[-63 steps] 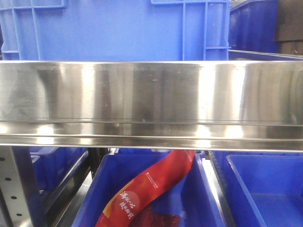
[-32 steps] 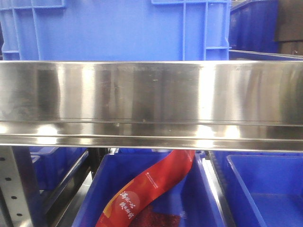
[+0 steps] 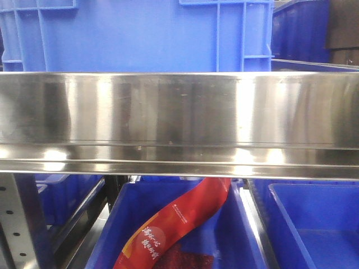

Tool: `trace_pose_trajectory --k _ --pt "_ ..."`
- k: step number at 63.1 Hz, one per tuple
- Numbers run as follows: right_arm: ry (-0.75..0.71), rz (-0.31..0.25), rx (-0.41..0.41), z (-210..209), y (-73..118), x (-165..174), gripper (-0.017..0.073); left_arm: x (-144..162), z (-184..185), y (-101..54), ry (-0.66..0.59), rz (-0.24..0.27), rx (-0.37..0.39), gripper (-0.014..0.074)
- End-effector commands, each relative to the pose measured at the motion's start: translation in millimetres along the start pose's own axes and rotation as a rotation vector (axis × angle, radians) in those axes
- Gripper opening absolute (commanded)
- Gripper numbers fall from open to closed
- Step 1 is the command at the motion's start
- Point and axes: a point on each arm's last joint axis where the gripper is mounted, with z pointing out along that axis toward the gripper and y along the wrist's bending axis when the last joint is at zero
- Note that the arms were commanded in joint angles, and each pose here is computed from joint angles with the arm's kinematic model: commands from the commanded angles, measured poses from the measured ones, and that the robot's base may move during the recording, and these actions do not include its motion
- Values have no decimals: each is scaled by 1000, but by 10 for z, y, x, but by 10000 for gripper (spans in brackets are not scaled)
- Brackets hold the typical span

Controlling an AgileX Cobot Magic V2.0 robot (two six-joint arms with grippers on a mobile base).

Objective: Grab PVC pipe and place in blue bin

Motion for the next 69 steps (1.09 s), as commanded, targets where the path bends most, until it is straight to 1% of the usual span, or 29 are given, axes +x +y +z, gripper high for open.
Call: trace_pose_trajectory --k 1,69 --pt "-17 -8 8 -15 -6 -11 -162 -27 -13 -4 -29 -13 4 -111" --pt "-15 -8 8 -7 -5 -4 -162 -29 -12 -2 -37 -13 1 -111"
